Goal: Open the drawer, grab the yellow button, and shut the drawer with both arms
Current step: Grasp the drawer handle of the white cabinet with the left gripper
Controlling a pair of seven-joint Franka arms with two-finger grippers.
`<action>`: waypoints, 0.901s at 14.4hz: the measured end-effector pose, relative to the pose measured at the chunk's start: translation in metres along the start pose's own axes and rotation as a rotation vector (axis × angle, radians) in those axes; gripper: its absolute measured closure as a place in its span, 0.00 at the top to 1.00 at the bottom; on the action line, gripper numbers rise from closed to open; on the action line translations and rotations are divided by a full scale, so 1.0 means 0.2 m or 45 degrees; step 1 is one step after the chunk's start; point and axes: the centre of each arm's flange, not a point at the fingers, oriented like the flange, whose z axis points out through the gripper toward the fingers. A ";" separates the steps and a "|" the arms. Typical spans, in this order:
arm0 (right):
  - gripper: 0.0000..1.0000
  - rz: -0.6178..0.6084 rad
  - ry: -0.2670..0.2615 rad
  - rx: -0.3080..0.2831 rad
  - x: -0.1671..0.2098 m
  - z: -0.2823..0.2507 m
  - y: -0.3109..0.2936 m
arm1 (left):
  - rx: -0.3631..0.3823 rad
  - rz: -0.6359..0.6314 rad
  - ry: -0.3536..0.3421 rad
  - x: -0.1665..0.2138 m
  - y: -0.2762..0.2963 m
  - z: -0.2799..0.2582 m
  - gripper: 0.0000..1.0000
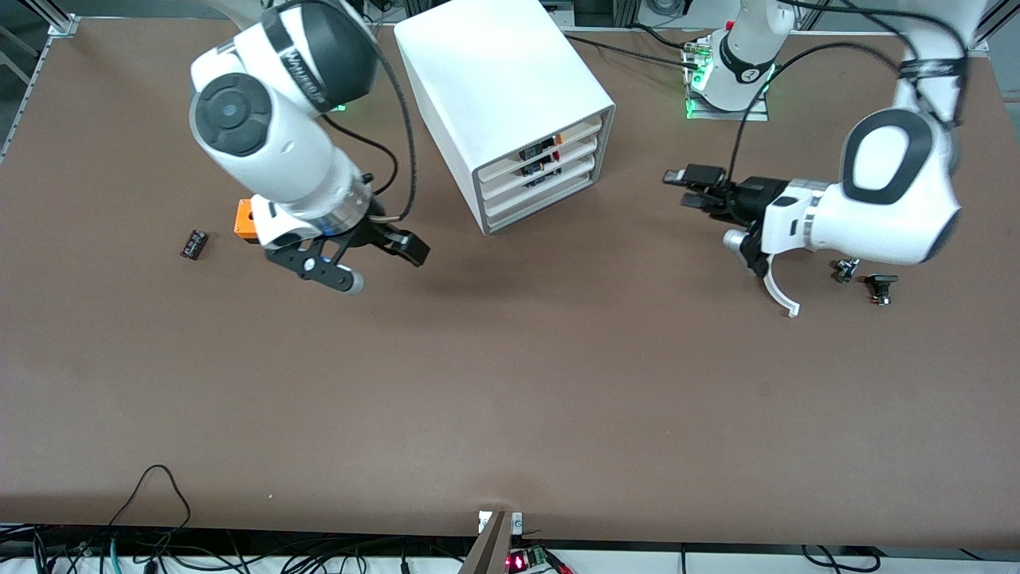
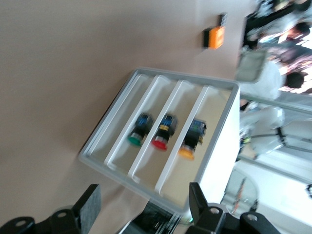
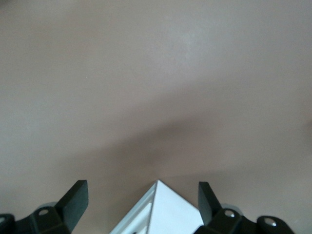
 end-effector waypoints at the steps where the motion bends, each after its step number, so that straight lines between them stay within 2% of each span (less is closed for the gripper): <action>1: 1.00 0.065 0.004 0.010 -0.02 0.00 -0.02 | -0.069 0.017 0.032 -0.02 -0.06 0.08 0.81; 3: 1.00 0.197 -0.002 0.058 -0.03 0.01 -0.06 | -0.212 0.073 0.111 -0.05 -0.13 0.27 0.81; 4: 1.00 0.249 -0.017 0.090 -0.03 0.00 -0.08 | -0.246 0.091 0.128 -0.07 -0.15 0.36 0.80; 5: 1.00 0.293 -0.031 0.116 -0.03 0.00 -0.09 | -0.258 0.104 0.122 -0.08 -0.14 0.45 0.75; 6: 1.00 0.337 -0.043 0.135 -0.03 -0.01 -0.10 | -0.263 0.119 0.106 -0.09 -0.13 0.51 0.75; 10: 1.00 0.471 -0.136 0.246 -0.04 -0.04 -0.14 | -0.273 0.177 0.038 -0.13 -0.08 0.65 0.61; 13: 1.00 0.521 -0.157 0.282 -0.02 -0.06 -0.14 | -0.306 0.218 0.036 -0.17 -0.11 0.72 0.60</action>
